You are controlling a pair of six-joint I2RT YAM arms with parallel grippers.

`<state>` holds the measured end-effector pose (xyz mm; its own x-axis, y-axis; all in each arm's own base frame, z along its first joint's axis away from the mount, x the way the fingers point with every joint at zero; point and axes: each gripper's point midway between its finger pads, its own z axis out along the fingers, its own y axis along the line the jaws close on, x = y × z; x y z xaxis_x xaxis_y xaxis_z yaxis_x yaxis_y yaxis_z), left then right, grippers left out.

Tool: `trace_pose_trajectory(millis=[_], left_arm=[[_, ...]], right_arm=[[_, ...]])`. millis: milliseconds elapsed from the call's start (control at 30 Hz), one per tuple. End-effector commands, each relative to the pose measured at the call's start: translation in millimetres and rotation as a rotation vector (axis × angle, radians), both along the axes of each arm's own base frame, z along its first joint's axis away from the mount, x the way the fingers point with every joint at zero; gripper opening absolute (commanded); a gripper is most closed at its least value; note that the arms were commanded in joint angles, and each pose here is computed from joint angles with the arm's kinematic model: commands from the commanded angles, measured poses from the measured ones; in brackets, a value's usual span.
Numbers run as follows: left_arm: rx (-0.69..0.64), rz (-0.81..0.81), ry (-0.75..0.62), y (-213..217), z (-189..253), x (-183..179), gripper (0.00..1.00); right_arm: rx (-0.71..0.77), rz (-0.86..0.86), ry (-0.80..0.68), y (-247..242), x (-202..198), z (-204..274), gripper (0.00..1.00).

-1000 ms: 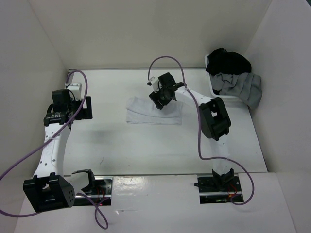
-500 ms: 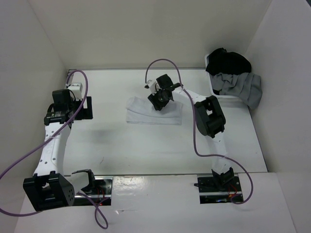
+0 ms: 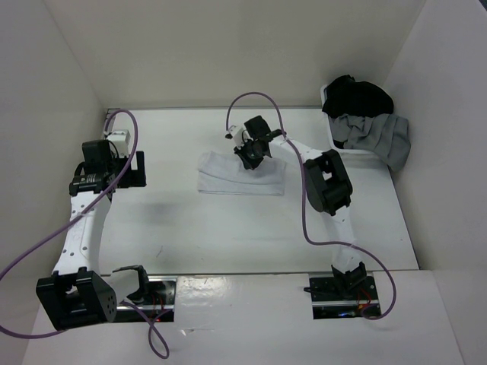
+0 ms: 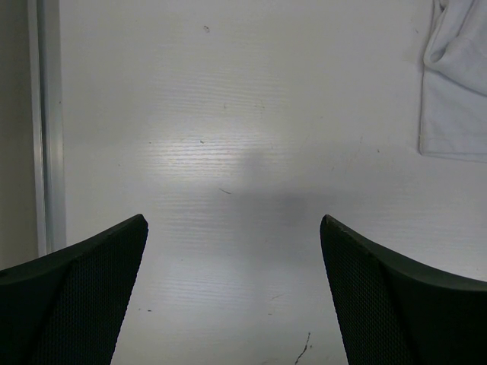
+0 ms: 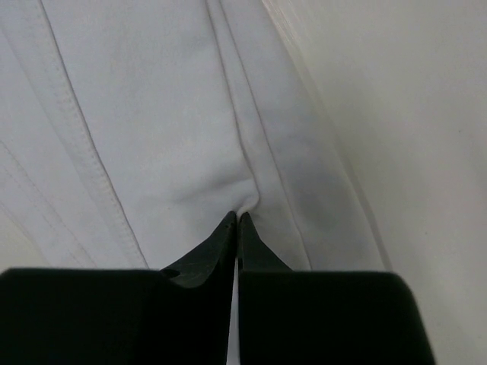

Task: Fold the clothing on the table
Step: Fold the skirt

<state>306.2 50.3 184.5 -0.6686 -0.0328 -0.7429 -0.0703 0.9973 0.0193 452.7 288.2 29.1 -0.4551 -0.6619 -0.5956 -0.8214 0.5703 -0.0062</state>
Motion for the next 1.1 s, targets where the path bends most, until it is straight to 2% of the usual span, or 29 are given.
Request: trace_pose_trajectory(millis=[0,133,200,233,367,500,533,600,633,667,733,767,833,900,1033,1067], left_arm=[[-0.006,-0.011,-0.02,-1,5,3,1.0],[-0.004,-0.011,-0.029,-1,7,2,1.0],[-0.004,-0.011,-0.03,-2,7,0,1.0],[-0.004,-0.011,-0.03,-2,7,0,1.0],[0.005,-0.017,-0.04,-1,10,-1,1.0],[-0.004,-0.045,-0.054,-6,13,-1,1.0],[-0.004,-0.045,-0.054,-6,13,-1,1.0],[-0.002,-0.045,-0.063,-6,16,-2,1.0],[-0.002,-0.045,-0.063,-7,15,-4,1.0],[-0.002,-0.045,-0.063,-7,15,-4,1.0],[0.0,-0.045,-0.072,-6,16,-2,1.0],[0.007,-0.051,-0.071,-6,16,-2,1.0],[0.007,-0.051,-0.071,-6,16,-2,1.0],[0.007,-0.051,-0.071,-6,16,-2,1.0],[0.007,-0.051,-0.071,-6,16,-2,1.0],[-0.001,-0.058,-0.064,-8,12,-3,1.0]], right_arm=[[0.041,0.01,-0.052,5,5,38,0.02],[0.069,0.018,-0.113,-1,-5,82,0.0],[0.057,0.043,-0.117,1,-21,88,0.0],[0.054,0.067,-0.145,5,-32,103,0.0],[0.026,0.172,-0.152,16,-81,108,0.0],[-0.04,0.332,-0.103,27,-142,94,0.0],[-0.069,0.395,-0.07,33,-167,79,0.06],[-0.13,0.448,-0.053,34,-190,62,0.06],[-0.172,0.511,-0.033,37,-215,47,0.09],[-0.211,0.533,-0.019,36,-226,34,0.19],[-0.272,0.593,0.047,28,-257,10,0.27],[-0.311,0.63,0.051,30,-270,0,0.38],[-0.356,0.66,0.053,26,-283,-6,0.45],[-0.381,0.64,0.017,21,-277,-2,0.53],[-0.259,0.504,-0.132,24,-236,50,0.61],[-0.22,0.444,-0.16,19,-215,67,0.62]])
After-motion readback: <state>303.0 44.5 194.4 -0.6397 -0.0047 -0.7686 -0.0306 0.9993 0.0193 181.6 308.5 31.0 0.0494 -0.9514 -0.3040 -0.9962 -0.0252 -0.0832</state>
